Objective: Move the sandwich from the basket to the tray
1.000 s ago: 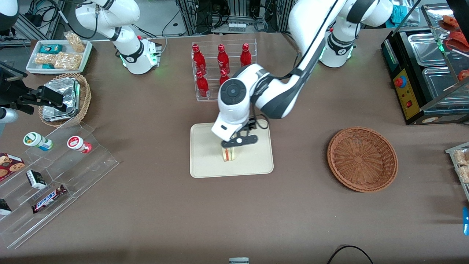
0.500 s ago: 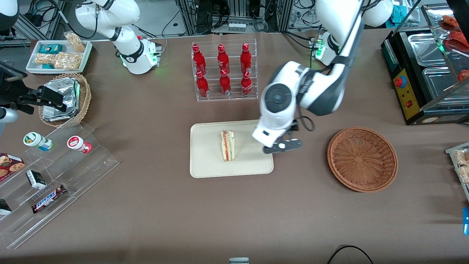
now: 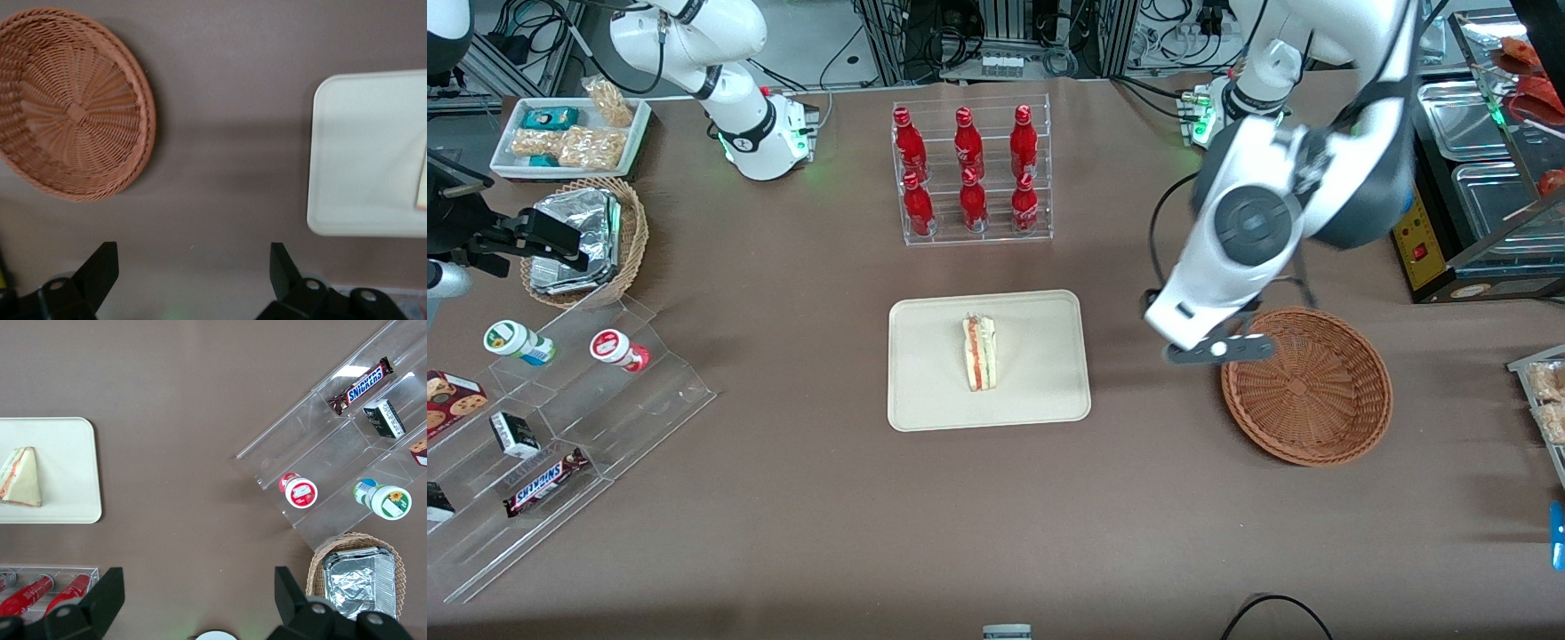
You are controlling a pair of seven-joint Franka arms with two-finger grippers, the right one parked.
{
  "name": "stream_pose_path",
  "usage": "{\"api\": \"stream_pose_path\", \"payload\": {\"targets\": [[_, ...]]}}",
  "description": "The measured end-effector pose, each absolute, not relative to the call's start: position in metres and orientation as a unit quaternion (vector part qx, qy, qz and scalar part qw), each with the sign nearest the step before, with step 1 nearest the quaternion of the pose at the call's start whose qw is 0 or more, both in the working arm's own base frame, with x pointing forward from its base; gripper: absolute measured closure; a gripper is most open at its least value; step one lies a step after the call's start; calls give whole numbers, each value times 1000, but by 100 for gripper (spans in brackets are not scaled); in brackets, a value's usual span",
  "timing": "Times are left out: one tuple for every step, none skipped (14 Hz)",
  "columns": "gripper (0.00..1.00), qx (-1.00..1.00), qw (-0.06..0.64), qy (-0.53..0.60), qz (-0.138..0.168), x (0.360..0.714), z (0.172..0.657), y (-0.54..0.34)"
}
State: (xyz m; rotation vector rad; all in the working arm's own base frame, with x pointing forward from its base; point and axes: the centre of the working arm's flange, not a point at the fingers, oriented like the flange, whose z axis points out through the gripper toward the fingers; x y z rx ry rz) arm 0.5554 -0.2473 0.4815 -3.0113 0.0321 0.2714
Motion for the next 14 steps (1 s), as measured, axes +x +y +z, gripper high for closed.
{"api": "stream_pose_path", "payload": {"targets": [[0, -994, 52, 17, 94, 552, 502, -231], [0, -994, 43, 24, 97, 551, 519, -211], [0, -994, 33, 32, 99, 552, 534, -189], [0, -994, 24, 39, 101, 553, 547, -167], [0, -994, 18, 45, 100, 554, 559, -147], [0, -994, 13, 50, 94, 556, 571, -129], [0, -995, 7, 53, 86, 556, 582, -115], [0, -996, 4, 52, 78, 555, 591, -105], [0, -996, 4, 50, 71, 554, 599, -97], [0, -997, 4, 47, 66, 552, 604, -91], [0, -997, 4, 43, 62, 551, 609, -85], [0, -998, 3, 38, 56, 552, 613, -78], [0, -998, 2, 32, 48, 553, 618, -71], [0, -999, 0, 27, 35, 556, 624, -64]]}}
